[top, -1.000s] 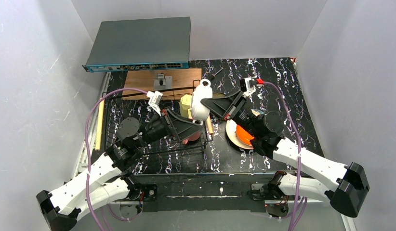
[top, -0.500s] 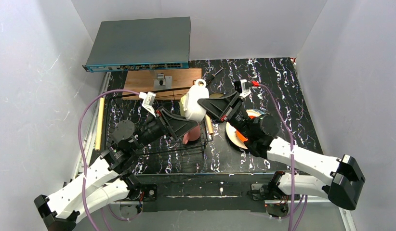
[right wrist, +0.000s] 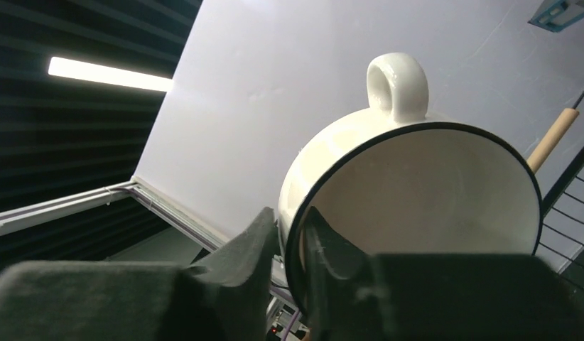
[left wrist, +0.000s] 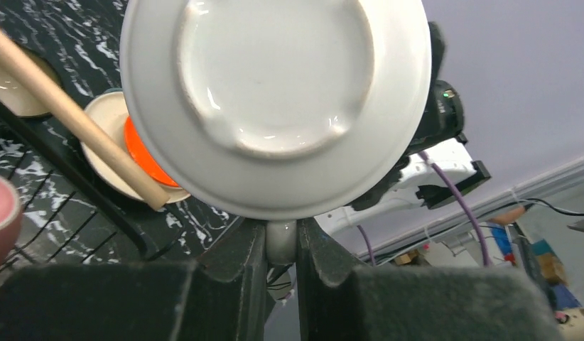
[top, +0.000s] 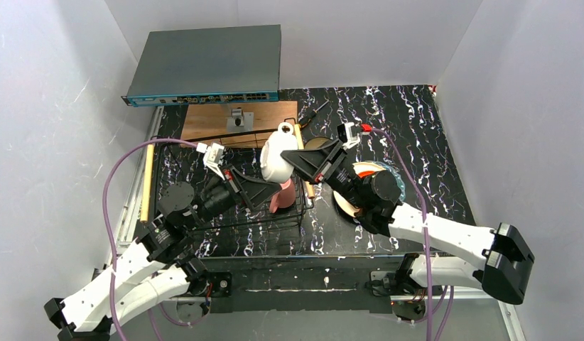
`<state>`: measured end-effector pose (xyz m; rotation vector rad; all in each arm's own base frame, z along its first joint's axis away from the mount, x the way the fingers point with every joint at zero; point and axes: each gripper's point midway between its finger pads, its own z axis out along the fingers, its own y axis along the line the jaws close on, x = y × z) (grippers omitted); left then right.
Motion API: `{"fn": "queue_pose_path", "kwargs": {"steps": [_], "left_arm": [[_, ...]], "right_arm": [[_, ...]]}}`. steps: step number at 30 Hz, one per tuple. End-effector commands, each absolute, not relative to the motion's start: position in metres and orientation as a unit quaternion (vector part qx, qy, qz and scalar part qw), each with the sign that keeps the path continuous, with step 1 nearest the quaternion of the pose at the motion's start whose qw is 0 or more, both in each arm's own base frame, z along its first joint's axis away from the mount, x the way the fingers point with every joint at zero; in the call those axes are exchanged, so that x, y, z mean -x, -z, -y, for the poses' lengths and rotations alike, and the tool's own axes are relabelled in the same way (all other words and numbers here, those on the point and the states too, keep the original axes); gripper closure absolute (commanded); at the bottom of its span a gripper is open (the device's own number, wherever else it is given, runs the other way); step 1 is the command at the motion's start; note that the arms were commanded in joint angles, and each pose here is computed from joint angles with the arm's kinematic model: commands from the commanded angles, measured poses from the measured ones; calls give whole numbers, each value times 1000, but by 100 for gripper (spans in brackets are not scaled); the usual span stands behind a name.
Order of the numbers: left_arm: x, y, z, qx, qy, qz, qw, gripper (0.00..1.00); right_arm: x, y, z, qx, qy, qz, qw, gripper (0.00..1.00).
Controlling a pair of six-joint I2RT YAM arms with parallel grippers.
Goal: Load the mixed dishes into the dish rack
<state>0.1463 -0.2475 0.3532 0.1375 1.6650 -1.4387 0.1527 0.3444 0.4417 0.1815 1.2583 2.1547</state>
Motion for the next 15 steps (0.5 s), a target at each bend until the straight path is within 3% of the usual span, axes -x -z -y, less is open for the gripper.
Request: {"fn": "queue_pose_path", "kwargs": {"steps": [1, 3, 6, 9, 15], "left_arm": [[-154, -376, 220, -47, 541, -656, 524, 100], [-154, -381, 214, -45, 535, -650, 538, 100], [-152, -381, 207, -47, 524, -655, 543, 100], [-153, -383, 201, -45, 510, -658, 553, 100], [-159, -379, 187, -49, 461, -673, 576, 100]], "right_arm": [[-145, -452, -333, -56, -804, -479, 348, 49], [-149, -441, -334, -58, -789, -500, 353, 28], [-152, -427, -340, -56, -768, -532, 352, 10], [-150, -411, -348, -40, -753, -561, 341, 2], [-147, -376, -348, -26, -717, -610, 337, 2]]}}
